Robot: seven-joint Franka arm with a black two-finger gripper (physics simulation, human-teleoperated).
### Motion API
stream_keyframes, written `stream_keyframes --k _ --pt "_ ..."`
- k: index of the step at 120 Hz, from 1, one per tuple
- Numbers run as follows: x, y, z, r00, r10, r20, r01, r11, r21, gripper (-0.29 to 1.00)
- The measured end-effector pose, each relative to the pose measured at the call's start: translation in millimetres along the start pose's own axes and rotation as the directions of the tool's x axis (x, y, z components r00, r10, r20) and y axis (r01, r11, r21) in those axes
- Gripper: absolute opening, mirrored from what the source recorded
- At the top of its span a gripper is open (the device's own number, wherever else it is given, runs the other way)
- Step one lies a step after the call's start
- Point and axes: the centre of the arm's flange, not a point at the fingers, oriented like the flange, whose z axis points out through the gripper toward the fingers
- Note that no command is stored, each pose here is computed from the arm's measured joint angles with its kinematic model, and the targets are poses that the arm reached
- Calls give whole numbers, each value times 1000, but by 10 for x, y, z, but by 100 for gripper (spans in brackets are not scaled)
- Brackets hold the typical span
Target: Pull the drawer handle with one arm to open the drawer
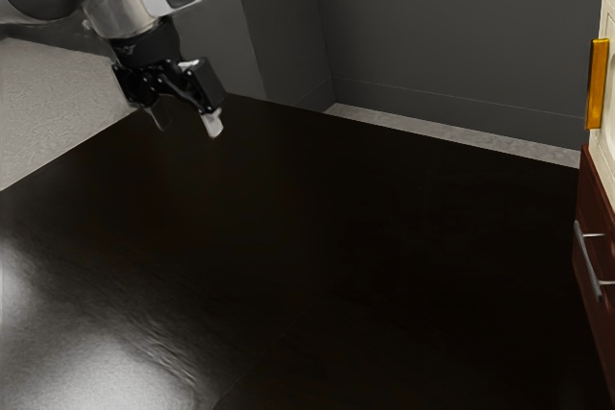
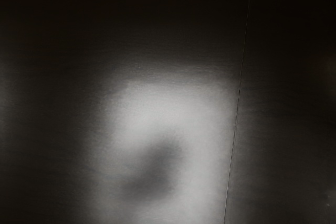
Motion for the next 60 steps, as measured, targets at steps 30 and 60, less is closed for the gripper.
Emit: stream_keyframes --k 30,60 --pt "41 646 -106 994 100 -30 -102 993 -67 70" --pt "219 821 92 996 75 -44 -79 993 -90 70"
